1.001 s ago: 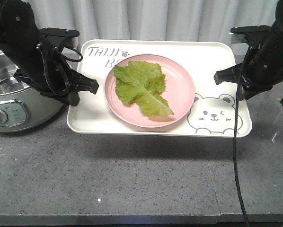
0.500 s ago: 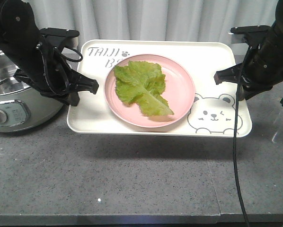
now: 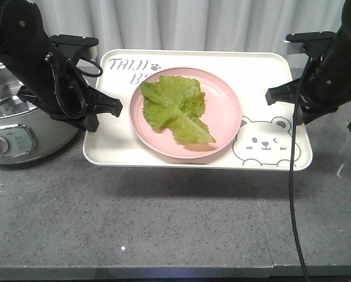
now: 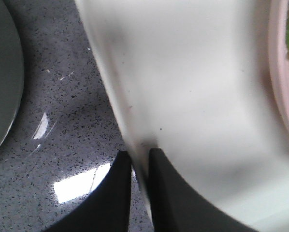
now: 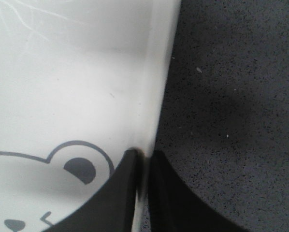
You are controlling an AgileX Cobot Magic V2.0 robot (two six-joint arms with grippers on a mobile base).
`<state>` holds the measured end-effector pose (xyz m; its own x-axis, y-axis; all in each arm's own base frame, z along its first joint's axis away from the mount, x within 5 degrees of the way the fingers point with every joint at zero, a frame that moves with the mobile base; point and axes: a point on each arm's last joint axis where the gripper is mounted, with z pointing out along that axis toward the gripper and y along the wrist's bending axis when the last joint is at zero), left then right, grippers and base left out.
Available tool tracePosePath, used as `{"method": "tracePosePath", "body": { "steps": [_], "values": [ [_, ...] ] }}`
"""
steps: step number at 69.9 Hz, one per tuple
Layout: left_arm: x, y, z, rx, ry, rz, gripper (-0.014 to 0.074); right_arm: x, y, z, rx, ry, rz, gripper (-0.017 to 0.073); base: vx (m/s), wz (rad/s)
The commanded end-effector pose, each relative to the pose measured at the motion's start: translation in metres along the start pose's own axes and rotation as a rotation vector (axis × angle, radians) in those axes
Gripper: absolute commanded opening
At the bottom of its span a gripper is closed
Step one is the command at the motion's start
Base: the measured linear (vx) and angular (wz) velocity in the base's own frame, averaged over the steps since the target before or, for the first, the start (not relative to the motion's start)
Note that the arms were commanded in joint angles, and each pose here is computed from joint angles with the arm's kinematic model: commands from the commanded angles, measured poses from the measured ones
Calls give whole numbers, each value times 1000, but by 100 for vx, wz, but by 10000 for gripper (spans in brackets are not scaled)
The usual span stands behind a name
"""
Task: Transfer vegetables to tray and serve
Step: 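Hold the tray level with both grippers while the base turns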
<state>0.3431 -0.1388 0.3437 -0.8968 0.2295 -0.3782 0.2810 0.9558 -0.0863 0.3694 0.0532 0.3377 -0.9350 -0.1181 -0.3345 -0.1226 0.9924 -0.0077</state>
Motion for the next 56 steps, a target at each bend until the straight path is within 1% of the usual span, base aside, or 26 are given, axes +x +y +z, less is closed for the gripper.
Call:
{"method": "tracePosePath", "body": {
  "steps": [1, 28, 56],
  "values": [
    [-6, -15, -36, 99, -164, 16, -6, 2, 9, -30, -65, -67, -17, -6, 0, 0],
    [-6, -15, -36, 99, -164, 16, -6, 2, 9, -30, -65, -67, -17, -6, 0, -2],
    [-6, -15, -36, 99, -164, 16, -6, 2, 9, -30, -65, -67, -17, -6, -2, -11]
  ]
}}
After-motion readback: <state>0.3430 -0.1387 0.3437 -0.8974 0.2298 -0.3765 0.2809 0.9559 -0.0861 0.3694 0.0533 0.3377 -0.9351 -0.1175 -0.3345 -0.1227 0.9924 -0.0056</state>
